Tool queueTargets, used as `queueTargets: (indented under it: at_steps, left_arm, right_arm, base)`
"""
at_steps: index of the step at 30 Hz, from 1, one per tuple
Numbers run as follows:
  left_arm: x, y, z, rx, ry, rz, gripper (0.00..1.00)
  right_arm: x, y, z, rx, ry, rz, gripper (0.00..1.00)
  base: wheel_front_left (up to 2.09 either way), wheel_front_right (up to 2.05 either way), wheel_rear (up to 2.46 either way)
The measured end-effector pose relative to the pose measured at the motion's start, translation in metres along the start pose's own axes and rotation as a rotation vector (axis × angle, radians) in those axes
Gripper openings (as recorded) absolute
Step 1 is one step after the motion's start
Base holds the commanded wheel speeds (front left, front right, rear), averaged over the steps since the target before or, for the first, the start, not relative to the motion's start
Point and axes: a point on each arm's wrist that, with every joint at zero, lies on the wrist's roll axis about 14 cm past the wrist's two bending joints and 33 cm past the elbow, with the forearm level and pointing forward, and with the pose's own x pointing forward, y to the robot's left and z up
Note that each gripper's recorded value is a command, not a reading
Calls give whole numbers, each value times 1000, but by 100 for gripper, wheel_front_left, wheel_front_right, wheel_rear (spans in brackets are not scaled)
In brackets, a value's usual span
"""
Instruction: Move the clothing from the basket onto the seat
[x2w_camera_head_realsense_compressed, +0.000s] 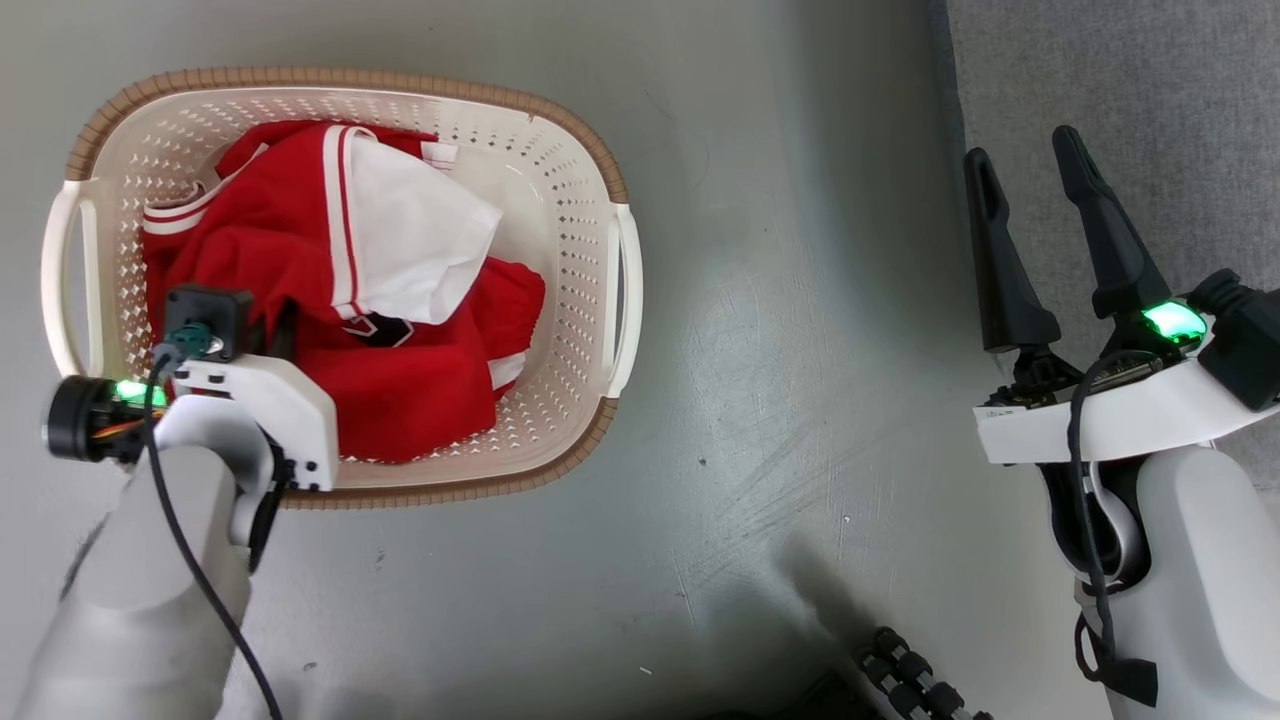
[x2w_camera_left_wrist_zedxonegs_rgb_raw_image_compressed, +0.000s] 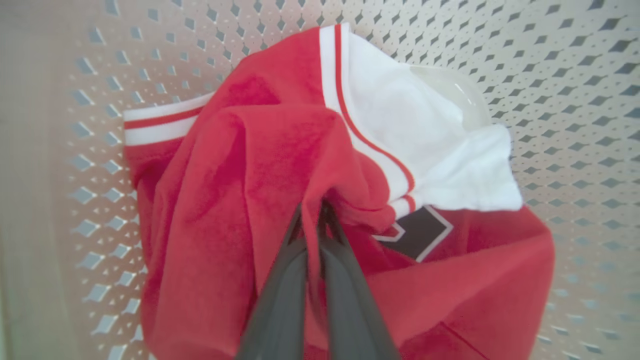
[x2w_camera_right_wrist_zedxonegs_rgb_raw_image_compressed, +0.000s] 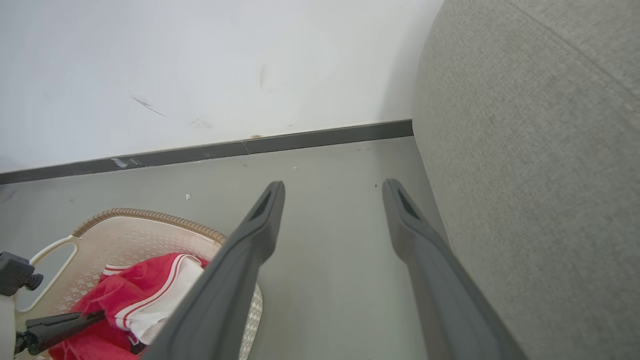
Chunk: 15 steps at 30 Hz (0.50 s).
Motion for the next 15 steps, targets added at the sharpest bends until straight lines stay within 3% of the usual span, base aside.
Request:
queueTargets:
  at_steps: [15]
  left_arm:
    - [-21, -9, 37, -28, -135, -19, 0]
  right_arm:
    - [4, 9, 22, 24, -54, 21, 100]
  base:
    - [0, 0, 0]
